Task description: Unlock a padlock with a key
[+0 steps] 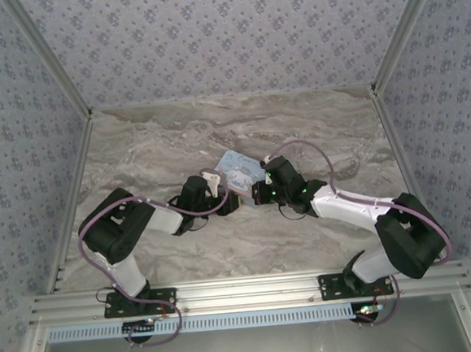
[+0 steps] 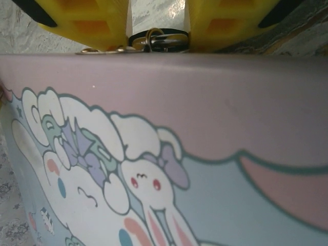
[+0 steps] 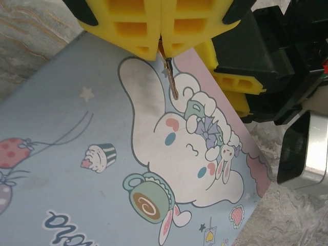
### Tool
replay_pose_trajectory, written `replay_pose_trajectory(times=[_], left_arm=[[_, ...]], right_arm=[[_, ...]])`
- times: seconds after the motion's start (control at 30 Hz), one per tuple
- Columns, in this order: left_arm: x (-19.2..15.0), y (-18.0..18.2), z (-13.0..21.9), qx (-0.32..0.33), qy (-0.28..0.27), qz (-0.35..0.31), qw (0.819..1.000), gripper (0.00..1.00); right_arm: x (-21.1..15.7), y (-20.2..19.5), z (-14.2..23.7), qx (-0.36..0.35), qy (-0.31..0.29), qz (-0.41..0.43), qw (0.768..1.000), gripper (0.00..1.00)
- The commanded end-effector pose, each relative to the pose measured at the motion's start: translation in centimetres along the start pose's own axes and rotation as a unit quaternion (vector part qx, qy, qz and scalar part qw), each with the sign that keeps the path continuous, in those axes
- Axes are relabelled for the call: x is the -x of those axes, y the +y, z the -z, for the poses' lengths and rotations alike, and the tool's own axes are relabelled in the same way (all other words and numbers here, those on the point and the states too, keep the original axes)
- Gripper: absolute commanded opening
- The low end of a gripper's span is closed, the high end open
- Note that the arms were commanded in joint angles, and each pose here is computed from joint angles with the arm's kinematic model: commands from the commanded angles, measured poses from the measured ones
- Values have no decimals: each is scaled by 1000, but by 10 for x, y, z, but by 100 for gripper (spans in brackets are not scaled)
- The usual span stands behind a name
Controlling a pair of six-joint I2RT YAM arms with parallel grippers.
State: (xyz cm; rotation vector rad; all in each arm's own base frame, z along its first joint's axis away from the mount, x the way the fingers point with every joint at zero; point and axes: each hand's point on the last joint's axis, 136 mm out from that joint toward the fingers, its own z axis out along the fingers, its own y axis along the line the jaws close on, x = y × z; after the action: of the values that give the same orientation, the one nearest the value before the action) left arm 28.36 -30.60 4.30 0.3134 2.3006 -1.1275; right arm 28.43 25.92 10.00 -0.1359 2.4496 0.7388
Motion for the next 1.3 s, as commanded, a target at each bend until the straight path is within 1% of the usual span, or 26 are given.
replay_pose_trajectory(times=[0.0, 0.13, 0.3, 0.37, 0.53, 0.73, 0.87, 1.07, 1.27], left_arm=[[21, -22, 0, -41, -38, -15, 998, 27], [19, -23, 1, -44, -32, -3, 998, 27], [14, -23, 1, -43, -21, 7, 999, 27], [14, -24, 2, -41, -19, 8, 999, 27], [22, -32, 6, -46, -25, 7, 999, 27], [25, -33, 6, -40, -28, 2, 999, 27], [20, -34, 6, -39, -20, 2, 999, 27], [11, -31, 7, -32, -6, 2, 999, 27], [14, -36, 9, -36, 1, -5, 999, 27]], right_arm=[[-33, -28, 2, -54, 46, -12, 997, 0], [-27, -22, 9, -43, 27, -3, 999, 0], [-8, -15, 28, -14, -22, -8, 1000, 0], [-3, -23, 39, -17, -30, 0, 999, 0], [-2, -41, 61, -20, -45, -23, 999, 0], [-8, -45, 72, -25, -33, -22, 999, 0], [-7, -45, 78, -22, -46, -28, 998, 0], [-12, -45, 83, -23, -49, -32, 998, 0], [-11, -40, 86, -15, -52, -30, 998, 0]])
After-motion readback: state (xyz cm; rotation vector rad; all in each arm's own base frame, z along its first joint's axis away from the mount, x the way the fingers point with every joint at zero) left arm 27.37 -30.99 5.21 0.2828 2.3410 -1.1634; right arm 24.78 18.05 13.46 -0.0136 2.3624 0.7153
